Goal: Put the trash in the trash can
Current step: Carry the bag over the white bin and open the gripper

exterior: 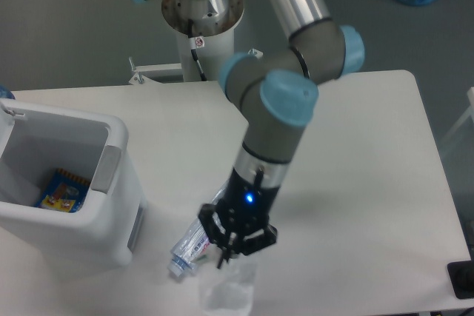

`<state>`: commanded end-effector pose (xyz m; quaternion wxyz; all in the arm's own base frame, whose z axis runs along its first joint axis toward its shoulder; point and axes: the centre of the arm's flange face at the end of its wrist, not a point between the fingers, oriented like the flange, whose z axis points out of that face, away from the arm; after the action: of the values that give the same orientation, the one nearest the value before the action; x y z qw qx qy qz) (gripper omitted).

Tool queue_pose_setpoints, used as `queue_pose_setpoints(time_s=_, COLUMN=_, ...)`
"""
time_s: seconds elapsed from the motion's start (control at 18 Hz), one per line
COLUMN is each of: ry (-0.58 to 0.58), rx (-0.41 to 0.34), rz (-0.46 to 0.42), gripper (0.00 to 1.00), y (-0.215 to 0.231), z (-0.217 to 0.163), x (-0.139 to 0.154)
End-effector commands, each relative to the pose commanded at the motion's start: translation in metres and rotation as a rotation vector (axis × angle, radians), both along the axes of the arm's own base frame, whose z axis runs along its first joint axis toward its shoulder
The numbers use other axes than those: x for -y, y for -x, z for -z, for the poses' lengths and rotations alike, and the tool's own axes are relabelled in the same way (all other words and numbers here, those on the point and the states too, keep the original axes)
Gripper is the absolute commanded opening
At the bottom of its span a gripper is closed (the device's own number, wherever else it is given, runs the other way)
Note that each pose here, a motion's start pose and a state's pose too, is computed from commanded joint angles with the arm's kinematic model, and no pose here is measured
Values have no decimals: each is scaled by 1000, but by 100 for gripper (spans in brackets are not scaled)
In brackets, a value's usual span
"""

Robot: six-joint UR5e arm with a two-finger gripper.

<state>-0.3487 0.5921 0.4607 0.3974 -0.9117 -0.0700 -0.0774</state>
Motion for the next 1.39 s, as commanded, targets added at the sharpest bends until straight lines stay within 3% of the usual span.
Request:
queue_pose_setpoints(time_s=0.22, ry=-78, rx=-5, rz=52, gripper=0, y=-61, z=-59, x=0)
queue_pose_setpoints(time_s=0.44, ry=-110, rx=-7, rz=105, gripper=0, y=-122, z=-92, x=0)
queue_pose_setpoints(time_s=0.78, ry=-100, rx=-13, rz=230, gripper=0, y=-210, z=-90, x=2)
queue_pose_setpoints(time_s=0.83, ry=-95, rx=-11, rz=241, gripper=6, y=-214, z=-86, x=2)
queue_pose_setpoints(time_s=1.0, ry=-62, rx=6, rz=252, gripper=41, y=-220, z=-64, x=2)
queue_pose_setpoints(time_s=1.06, ry=-57, rx=-1, rz=263, gripper=58, y=-221, z=-58, x=4)
queue_pose_setpoints(time_s=1.22, ry=-46, rx=-9, rz=271, gripper=86, y=-222, z=-51, x=10)
queue_pose_setpoints(time_s=1.39, ry=-40, rx=-4, rz=255, gripper=93, y=-211, z=-47, x=10)
